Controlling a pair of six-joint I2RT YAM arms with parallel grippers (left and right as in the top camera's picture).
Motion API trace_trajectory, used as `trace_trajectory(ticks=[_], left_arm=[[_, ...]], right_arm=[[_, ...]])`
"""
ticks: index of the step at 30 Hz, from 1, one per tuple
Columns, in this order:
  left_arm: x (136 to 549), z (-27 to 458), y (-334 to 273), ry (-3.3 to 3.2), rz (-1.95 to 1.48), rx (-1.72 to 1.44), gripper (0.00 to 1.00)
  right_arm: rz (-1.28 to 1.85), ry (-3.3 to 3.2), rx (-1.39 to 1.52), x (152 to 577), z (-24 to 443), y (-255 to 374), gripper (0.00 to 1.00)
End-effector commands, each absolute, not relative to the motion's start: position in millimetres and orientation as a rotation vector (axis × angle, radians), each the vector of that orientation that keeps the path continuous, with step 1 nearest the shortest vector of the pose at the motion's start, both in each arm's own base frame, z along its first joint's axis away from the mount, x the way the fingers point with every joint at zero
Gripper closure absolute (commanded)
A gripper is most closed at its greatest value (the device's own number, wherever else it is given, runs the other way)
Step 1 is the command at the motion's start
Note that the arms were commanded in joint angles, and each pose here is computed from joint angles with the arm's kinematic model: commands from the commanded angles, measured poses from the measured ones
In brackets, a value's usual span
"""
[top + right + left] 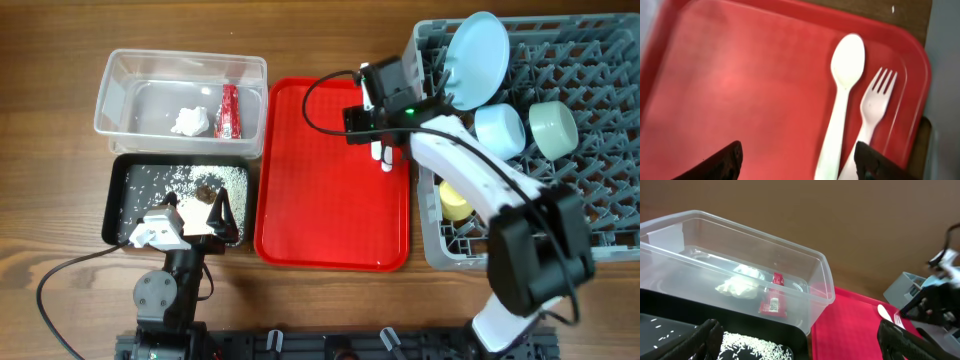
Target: Sort waste into correct bins and load items into the dishwasher rack
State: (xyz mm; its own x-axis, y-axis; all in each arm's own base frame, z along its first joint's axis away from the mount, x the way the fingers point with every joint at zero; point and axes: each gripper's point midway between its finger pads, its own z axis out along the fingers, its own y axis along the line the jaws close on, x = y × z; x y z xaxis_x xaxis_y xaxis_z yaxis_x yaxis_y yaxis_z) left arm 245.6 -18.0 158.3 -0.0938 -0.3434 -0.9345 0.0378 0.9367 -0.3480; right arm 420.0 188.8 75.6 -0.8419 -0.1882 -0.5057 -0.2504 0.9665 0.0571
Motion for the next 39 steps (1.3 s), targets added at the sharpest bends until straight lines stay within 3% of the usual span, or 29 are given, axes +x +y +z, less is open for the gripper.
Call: trace_trajectory(ticks=[1,10,18,22,27,31,34,39], left_arm=[[245.6,157.7,-18.1,1.635,-0.317,-0.224,0.00],[245.6,157.7,-18.1,1.635,-0.317,-0.224,0.00],[245.6,157.7,-18.1,1.635,-0.317,-0.224,0.00],[245.6,157.7,-18.1,1.635,-0.317,-0.224,0.00],[245.6,157.7,-18.1,1.635,-0.317,-0.224,0.00],[245.6,157.7,-18.1,1.635,-0.317,-0.224,0.00],[245.6,157.7,-18.1,1.635,-0.317,-0.224,0.00],[245.6,157.7,-18.1,1.635,-0.317,-0.224,0.00]], right_arm=[[-0.003,2.587,-0.305,439.3,48.3,174.4,0.34],[-0.030,2.642,-0.283,444.3,-2.4,172.5,0.49],[0.091,2.743,-0.256,421.4,-4.7,181.9,0.94],[0.146,2.710,-0.225,418.9,29.2,184.9,0.96],[0.201,2.551,-0.194,421.1,112.4,183.0,0.96],[0.062,2.399,-0.078,427.0,174.4,143.8,0.96],[-0.092,2.378,-0.027,434.7,179.5,104.0,0.96],[-0.224,2.458,-0.061,449.8,143.3,57.9,0.96]])
